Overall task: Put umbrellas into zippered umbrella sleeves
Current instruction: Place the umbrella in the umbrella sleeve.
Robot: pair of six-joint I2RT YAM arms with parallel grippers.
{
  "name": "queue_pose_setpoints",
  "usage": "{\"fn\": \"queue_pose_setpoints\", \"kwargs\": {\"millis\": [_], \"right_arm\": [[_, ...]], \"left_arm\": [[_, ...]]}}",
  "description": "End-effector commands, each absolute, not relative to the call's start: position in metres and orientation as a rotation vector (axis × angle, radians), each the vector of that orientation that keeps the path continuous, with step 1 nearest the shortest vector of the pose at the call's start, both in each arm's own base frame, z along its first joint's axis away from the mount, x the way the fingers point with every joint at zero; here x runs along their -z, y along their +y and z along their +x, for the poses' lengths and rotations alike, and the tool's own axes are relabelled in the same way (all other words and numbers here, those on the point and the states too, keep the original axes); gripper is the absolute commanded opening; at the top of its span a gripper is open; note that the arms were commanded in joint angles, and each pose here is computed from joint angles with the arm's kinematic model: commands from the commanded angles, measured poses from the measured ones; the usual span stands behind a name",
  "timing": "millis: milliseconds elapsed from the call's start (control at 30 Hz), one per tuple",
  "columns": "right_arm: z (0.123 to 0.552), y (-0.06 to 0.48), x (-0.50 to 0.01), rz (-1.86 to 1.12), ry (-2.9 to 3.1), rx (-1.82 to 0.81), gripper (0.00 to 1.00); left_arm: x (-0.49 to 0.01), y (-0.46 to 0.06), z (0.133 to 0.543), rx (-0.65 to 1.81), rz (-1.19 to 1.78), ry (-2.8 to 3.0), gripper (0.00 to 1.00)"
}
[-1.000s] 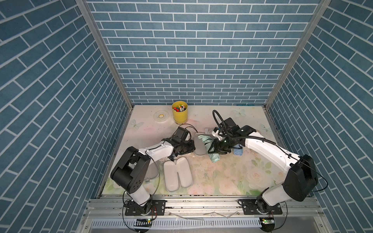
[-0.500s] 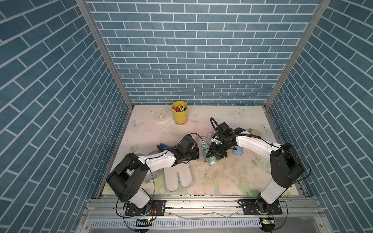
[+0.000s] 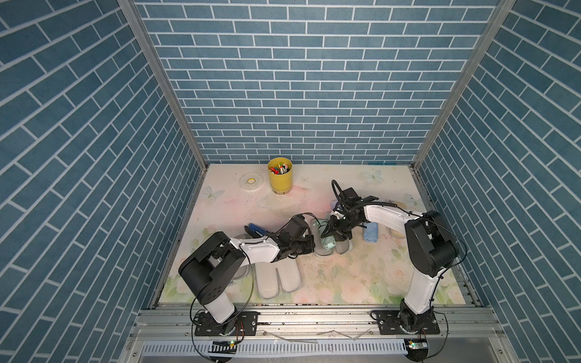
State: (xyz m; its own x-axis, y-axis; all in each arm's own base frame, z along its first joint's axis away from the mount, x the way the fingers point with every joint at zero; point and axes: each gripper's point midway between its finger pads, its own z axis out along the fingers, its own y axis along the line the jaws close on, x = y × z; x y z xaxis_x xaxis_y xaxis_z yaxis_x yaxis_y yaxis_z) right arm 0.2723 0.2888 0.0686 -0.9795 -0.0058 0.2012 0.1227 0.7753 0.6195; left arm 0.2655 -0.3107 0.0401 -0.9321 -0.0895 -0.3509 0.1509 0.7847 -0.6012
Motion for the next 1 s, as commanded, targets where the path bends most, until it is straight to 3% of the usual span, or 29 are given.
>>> {"fn": "queue_pose_setpoints", "kwargs": {"millis": [0, 200, 233, 333, 400, 567, 733, 967], "right_arm": [[0.285, 0.297, -0.071, -0.030, -2.814, 1.006, 0.00], [0.280, 0.284, -0.037, 0.066, -2.866, 0.817, 0.00], [0.279, 0.283, -0.032, 0.074, -2.869, 0.796, 0.05], [0.278, 0.279, -0.026, 0.107, -2.890, 0.754, 0.37], [0.276, 0.279, -0.030, 0.126, -2.894, 0.754, 0.47], [0.269, 0.265, -0.049, 0.180, -2.927, 0.687, 0.55], [0.266, 0.259, -0.060, 0.184, -2.946, 0.670, 0.56], [0.281, 0.235, -0.116, 0.237, -3.100, 0.629, 0.62]], "left_arm": [[-0.045, -0.326, 0.261, 1.013, 0.116, 2.598, 0.00], [-0.045, -0.328, 0.259, 1.029, 0.139, 2.605, 0.00], [-0.047, -0.329, 0.259, 1.032, 0.145, 2.603, 0.00], [-0.046, -0.328, 0.257, 1.031, 0.152, 2.613, 0.00], [-0.045, -0.327, 0.256, 1.029, 0.149, 2.618, 0.01], [-0.043, -0.323, 0.254, 1.022, 0.136, 2.624, 0.05], [-0.044, -0.325, 0.254, 1.032, 0.140, 2.625, 0.07], [-0.049, -0.321, 0.252, 1.047, 0.134, 2.638, 0.26]]}}
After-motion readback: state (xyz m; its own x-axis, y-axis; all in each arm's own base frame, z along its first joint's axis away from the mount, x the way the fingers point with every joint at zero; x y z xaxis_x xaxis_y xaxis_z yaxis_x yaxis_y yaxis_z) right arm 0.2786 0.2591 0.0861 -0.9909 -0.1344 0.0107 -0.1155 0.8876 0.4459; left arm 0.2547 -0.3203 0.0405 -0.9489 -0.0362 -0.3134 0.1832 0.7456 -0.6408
